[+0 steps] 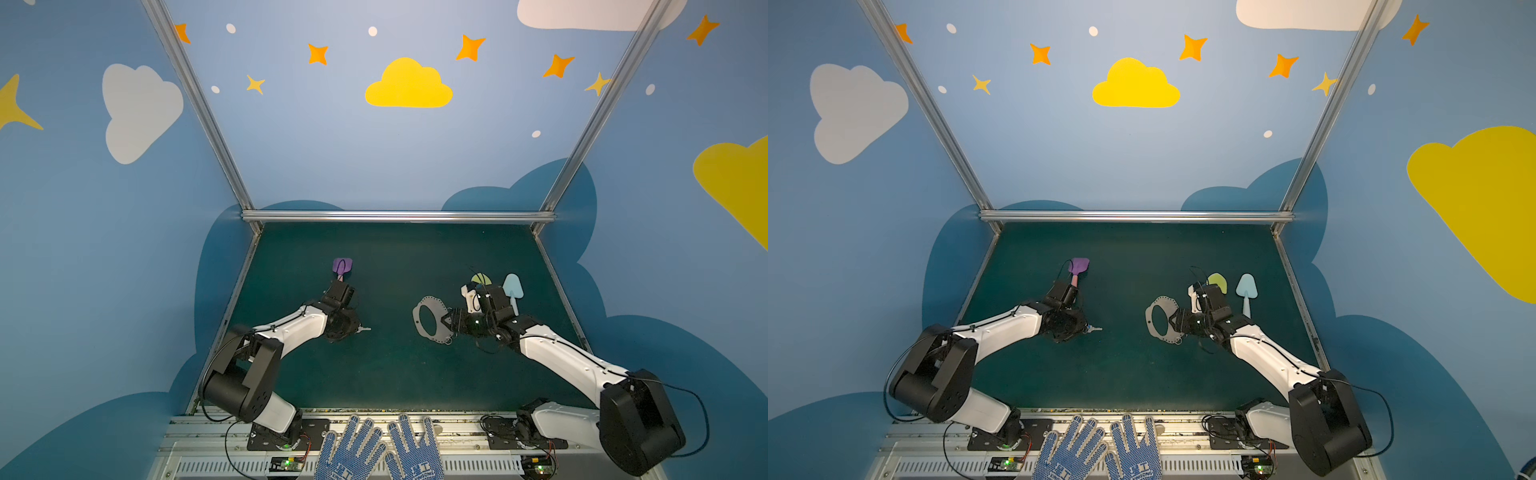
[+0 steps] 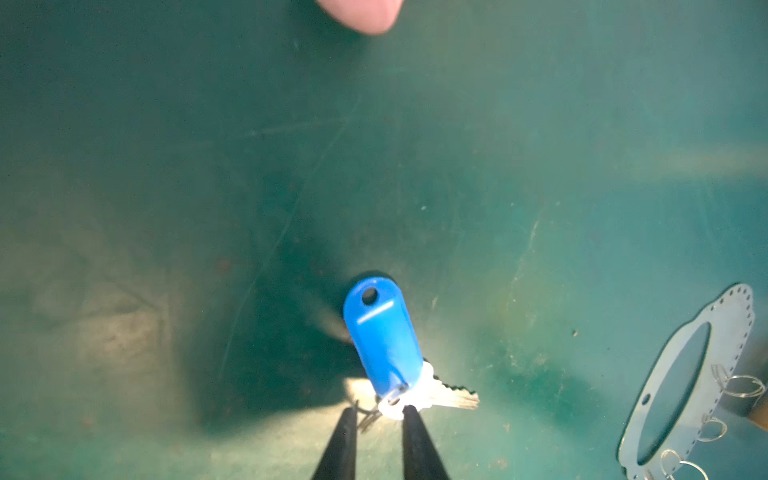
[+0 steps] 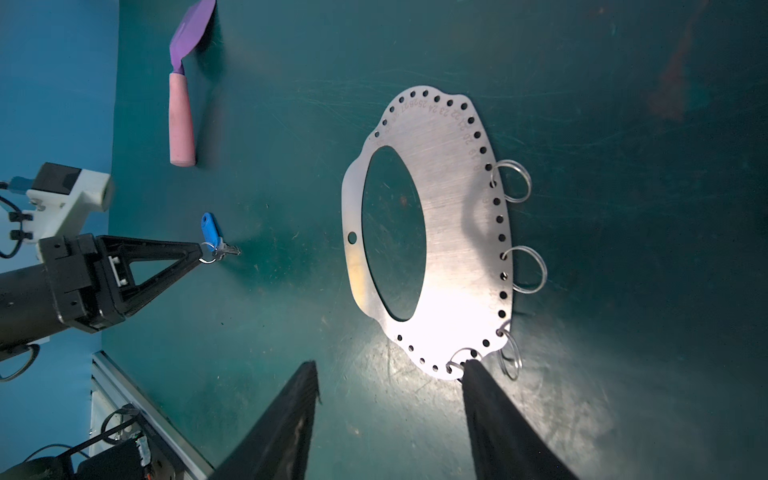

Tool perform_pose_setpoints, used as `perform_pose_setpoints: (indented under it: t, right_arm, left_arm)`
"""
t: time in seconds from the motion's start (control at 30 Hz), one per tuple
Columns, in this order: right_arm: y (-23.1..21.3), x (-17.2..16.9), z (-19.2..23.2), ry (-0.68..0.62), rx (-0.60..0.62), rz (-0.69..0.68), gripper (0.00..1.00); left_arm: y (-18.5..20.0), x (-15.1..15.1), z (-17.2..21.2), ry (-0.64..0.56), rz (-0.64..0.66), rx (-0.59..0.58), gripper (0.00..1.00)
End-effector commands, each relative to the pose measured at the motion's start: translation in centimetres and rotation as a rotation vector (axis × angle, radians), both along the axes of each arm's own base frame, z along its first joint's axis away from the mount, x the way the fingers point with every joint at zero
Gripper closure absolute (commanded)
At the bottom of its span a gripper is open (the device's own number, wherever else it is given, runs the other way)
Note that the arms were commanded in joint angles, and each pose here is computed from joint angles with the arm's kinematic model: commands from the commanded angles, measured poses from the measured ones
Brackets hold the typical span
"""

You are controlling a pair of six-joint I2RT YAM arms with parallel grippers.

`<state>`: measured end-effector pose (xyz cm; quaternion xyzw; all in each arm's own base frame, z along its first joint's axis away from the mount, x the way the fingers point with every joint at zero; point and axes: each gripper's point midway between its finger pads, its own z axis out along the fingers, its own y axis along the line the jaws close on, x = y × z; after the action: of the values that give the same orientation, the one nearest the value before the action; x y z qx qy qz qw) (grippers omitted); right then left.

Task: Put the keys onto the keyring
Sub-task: 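Lower left gripper and pinch the small ring of the blue-tagged keys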

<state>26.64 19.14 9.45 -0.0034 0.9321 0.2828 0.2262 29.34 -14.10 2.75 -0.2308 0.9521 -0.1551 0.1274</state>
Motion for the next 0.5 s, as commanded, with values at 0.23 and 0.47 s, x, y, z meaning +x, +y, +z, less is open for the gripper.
perform_pose_setpoints:
  t: [0.23,0.47]
  right_arm:
    - [0.78,0.37,0.52,-0.020,0.008,0.005,0.42]
    - [0.92,0.38,0.55,-0.026,0.007,0.010,0.42]
  left_arm:
    - [-0.36,0.79,0.38,-0.018,-0.034,0.023,0.96]
    - [0.32,0.94,0.32,-0.010,-0.026,0.078,0.75]
